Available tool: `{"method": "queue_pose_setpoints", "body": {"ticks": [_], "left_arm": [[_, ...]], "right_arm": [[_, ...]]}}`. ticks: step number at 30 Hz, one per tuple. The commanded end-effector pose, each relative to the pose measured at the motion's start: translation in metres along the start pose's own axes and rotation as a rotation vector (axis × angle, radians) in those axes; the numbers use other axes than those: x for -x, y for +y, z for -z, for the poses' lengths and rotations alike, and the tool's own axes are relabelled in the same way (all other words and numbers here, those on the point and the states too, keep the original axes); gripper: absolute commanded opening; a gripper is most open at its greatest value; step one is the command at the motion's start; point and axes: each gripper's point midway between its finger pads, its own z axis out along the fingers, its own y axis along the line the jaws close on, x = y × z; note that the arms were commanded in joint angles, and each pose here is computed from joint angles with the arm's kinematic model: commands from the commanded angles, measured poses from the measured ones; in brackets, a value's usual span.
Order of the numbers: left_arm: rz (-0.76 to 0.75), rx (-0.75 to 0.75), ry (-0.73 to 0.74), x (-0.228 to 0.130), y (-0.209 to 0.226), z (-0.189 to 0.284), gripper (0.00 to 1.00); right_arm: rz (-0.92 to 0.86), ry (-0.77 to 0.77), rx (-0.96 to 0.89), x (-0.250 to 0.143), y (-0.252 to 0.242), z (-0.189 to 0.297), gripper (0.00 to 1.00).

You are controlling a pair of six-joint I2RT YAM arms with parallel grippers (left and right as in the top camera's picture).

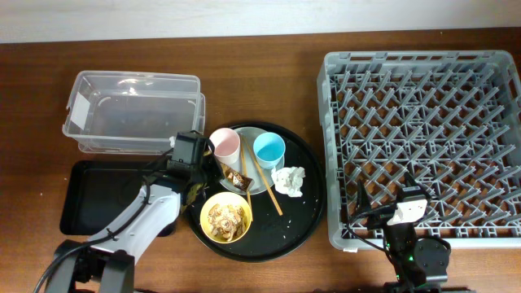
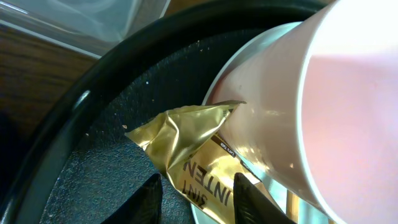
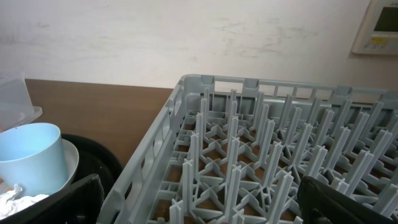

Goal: Sort waste into correct bins and load items into the dishwasher rack
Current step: 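Grasp the gold candy wrapper with the left gripper and drop it in the clear bin, then grasp the crumpled white tissue with the left gripper and drop it in the clear bin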

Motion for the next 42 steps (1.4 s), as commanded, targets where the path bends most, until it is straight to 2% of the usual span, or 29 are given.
{"method": "queue_pose_setpoints", "body": {"ticks": [1,7,8,9,12,17,20,21,23,26,27,29,34,36,39,42], "left_arm": [[-0.008,0.021,0.016,-0.009,0.004,-0.004,0.33],[-0.007,0.05,0.049,-0.017,0.011,-0.016,0.31],[-0.007,0.054,0.055,-0.019,0.013,-0.019,0.24],[-0.007,0.033,0.041,-0.015,0.008,-0.019,0.09],[-0.01,-0.037,0.003,-0.004,-0.008,-0.009,0.01],[-0.02,-0.132,-0.131,0.018,-0.028,0.07,0.01],[-0.014,-0.055,-0.071,0.004,-0.011,0.063,0.01],[-0.01,-0.045,-0.092,0.009,-0.01,0.06,0.01],[0.004,-0.092,-0.171,0.032,-0.019,0.069,0.01],[0.039,-0.14,-0.353,0.091,-0.022,0.115,0.01],[0.062,-0.126,-0.397,0.104,-0.015,0.124,0.01],[0.175,-0.004,-0.536,0.144,0.036,0.136,0.01],[0.257,0.045,-0.618,0.193,0.084,0.083,0.01],[0.27,0.075,-0.578,0.189,0.098,0.057,0.01],[0.281,0.12,-0.48,0.166,0.106,0.049,0.01],[0.281,0.12,-0.482,0.162,0.102,0.068,0.01]], "right_arm": [[-0.006,0.004,-0.006,-0.002,-0.001,0.0,0.98],[-0.006,0.004,-0.006,-0.002,-0.001,0.0,0.98],[-0.006,0.004,-0.006,-0.002,-0.001,0.0,0.98],[-0.006,0.004,-0.006,-0.002,-0.001,0.0,0.98],[-0.006,0.004,-0.006,-0.002,-0.001,0.0,0.98],[-0.006,0.004,-0.006,-0.002,-0.001,0.0,0.98],[-0.006,0.004,-0.006,-0.002,-0.001,0.0,0.98],[-0.006,0.004,-0.006,-0.002,-0.001,0.0,0.98],[-0.006,0.004,-0.006,-0.002,-0.001,0.0,0.98],[-0.006,0.004,-0.006,-0.002,-0.001,0.0,0.98],[-0.006,0.004,-0.006,-0.002,-0.001,0.0,0.98],[-0.006,0.004,-0.006,-0.002,-0.001,0.0,0.98],[-0.006,0.004,-0.006,-0.002,-0.001,0.0,0.98],[-0.006,0.004,-0.006,-0.002,-0.001,0.0,0.98],[-0.006,0.004,-0.006,-0.002,-0.001,0.0,0.98],[-0.006,0.004,-0.006,-0.002,-0.001,0.0,0.98]]}}
